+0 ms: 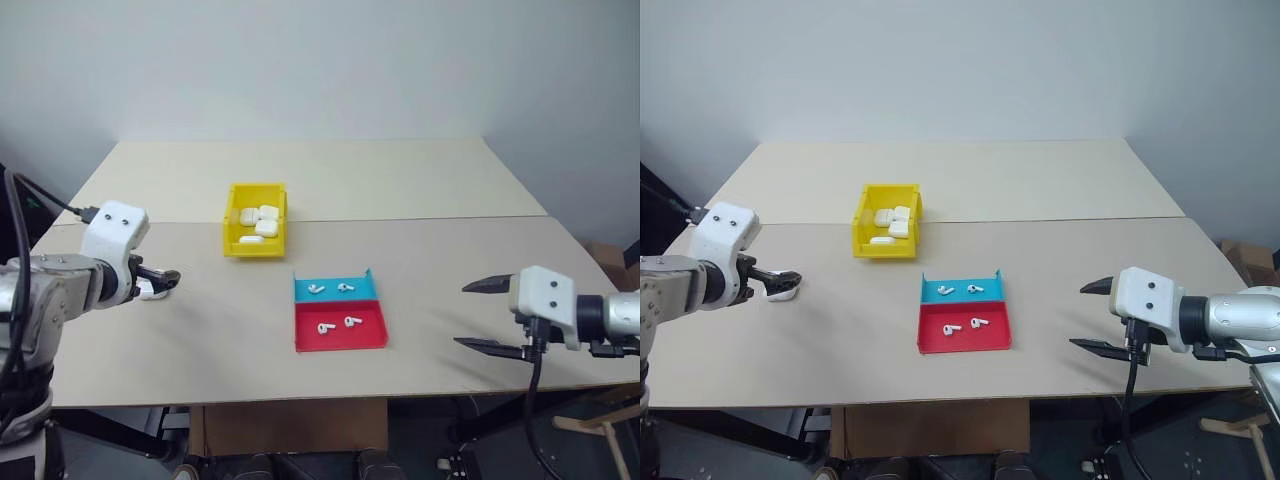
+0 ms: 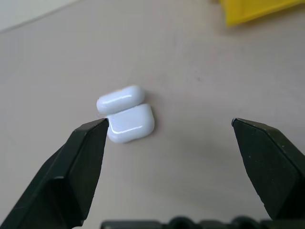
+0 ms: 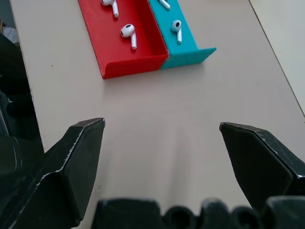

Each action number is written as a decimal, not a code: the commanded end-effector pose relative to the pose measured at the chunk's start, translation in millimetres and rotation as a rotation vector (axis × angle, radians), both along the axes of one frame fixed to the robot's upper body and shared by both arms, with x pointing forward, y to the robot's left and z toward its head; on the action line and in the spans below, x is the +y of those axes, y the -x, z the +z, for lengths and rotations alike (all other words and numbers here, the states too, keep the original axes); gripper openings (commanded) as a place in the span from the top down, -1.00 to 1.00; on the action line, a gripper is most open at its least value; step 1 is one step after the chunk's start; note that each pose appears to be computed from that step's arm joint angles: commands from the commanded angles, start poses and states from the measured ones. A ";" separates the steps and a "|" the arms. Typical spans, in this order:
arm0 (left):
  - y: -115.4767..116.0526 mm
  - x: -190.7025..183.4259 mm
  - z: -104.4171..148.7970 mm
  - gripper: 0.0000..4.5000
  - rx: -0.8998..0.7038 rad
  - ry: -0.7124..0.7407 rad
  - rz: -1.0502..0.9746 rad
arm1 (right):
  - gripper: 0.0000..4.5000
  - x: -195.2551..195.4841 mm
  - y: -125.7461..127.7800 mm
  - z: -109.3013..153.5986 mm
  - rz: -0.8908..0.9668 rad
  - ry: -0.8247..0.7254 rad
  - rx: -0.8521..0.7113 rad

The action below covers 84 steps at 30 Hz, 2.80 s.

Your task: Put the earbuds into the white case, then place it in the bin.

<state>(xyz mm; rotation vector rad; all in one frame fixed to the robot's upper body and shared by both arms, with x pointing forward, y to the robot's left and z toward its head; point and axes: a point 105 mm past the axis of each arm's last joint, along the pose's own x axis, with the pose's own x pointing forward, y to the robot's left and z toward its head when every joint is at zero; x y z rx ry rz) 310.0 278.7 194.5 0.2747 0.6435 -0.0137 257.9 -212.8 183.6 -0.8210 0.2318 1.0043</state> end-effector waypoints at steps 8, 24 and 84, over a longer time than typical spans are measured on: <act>-15.8 36.0 16.9 -1.00 0.069 0.179 0.226 | -0.99 9.4 0.3 -9.6 -0.042 -0.004 0.002; -35.2 39.4 -17.6 -1.00 0.235 0.167 0.341 | -0.99 7.2 3.4 -13.1 -0.103 -0.012 0.017; -30.5 -78.5 77.8 -0.23 -0.869 0.093 -0.482 | -1.00 8.5 -0.2 18.1 -0.144 0.020 -0.022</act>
